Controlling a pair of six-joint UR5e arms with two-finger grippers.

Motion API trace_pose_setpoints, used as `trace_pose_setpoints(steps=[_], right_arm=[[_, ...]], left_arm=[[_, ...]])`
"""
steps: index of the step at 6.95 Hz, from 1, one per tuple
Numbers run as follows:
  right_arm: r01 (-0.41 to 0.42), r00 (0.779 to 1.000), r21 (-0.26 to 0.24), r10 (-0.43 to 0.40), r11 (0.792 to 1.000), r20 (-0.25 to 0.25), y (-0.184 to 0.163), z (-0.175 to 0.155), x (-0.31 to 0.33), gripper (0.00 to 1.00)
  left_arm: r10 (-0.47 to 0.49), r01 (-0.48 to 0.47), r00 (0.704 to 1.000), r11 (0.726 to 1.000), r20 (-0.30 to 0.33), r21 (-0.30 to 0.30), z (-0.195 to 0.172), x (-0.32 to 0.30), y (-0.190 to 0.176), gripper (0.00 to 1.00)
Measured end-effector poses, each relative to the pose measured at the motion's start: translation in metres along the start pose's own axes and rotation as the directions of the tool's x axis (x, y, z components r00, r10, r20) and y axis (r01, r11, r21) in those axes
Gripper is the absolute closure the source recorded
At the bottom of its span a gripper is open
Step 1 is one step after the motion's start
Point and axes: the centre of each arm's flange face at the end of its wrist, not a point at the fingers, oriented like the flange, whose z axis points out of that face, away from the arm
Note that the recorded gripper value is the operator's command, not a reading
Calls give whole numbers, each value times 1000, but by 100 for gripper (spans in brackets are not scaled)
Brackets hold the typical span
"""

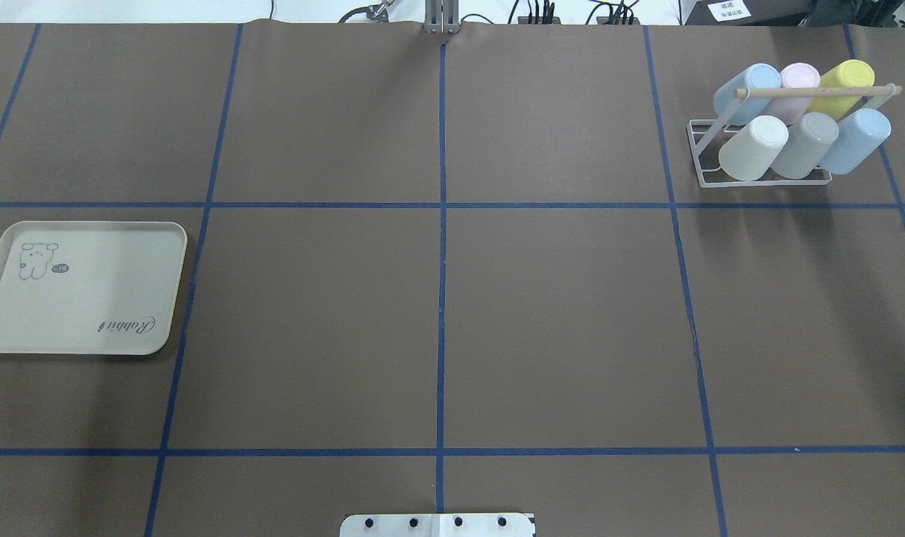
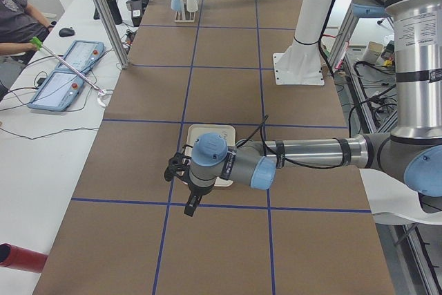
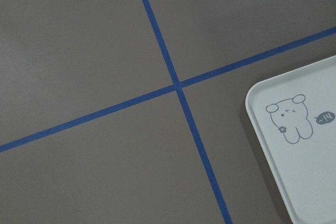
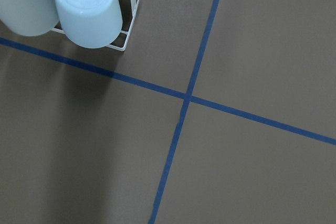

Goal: Transfer IKEA cup to right arm and place on rack

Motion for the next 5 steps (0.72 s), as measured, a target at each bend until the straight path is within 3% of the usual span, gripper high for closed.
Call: trace_pose_setpoints(steps=[3, 5], right_arm=[[-15, 1000, -10, 16, 1000, 12, 7, 4, 5, 1], [-57, 994, -33, 59, 998, 86, 12, 17, 7, 1]], left_arm=[[-16, 16, 1000, 1000, 7, -17, 9, -11, 5, 0], [-40, 40, 999, 998, -1, -45, 13, -14, 3, 0]])
